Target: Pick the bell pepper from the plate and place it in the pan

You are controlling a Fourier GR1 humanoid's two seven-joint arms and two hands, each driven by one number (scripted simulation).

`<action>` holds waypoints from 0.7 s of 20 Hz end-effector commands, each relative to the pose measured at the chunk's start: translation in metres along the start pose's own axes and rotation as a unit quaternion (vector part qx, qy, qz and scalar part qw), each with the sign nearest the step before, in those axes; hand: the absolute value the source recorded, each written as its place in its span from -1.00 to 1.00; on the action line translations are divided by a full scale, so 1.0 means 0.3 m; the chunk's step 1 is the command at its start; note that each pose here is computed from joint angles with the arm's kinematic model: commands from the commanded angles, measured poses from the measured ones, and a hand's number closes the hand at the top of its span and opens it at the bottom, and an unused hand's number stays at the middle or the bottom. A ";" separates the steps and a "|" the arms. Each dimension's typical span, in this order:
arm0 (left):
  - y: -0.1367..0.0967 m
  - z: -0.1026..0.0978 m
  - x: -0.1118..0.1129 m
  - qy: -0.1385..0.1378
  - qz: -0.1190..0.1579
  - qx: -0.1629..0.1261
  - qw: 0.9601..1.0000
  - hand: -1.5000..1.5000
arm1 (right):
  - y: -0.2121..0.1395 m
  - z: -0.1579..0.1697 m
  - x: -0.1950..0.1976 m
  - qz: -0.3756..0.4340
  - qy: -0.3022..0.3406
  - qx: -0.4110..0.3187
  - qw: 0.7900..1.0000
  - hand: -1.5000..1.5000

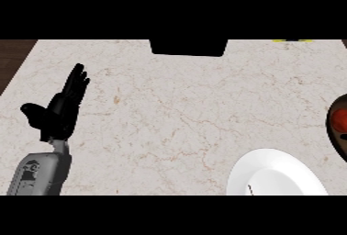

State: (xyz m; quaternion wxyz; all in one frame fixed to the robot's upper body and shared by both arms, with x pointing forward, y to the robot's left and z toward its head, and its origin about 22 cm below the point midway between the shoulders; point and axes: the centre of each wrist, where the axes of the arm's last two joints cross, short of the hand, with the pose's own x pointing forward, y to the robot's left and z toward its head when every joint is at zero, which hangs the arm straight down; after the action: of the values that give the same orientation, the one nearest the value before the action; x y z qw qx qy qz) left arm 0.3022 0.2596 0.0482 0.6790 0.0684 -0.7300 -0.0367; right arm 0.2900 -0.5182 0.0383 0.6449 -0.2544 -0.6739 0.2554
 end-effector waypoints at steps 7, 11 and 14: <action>0.007 -0.019 0.003 0.008 0.002 0.014 1.000 0.00 | -0.157 0.125 -0.045 -0.170 -0.061 -0.076 0.981 -1.00; 0.069 -0.009 0.023 0.000 -0.004 0.028 1.000 0.00 | -0.287 0.277 -0.072 -0.222 -0.060 -0.034 0.973 -1.00; 0.030 0.032 -0.028 0.016 -0.003 0.040 0.999 0.00 | -0.306 0.344 -0.092 -0.242 -0.079 -0.028 0.967 -1.00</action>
State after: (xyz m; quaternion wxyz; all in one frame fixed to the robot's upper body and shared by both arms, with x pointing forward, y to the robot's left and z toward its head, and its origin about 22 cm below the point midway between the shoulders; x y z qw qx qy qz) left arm 0.2974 0.2708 0.0470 0.6836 0.0907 -0.7240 -0.0175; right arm 0.2195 -0.5868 0.0680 0.6598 -0.2074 -0.7147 0.1044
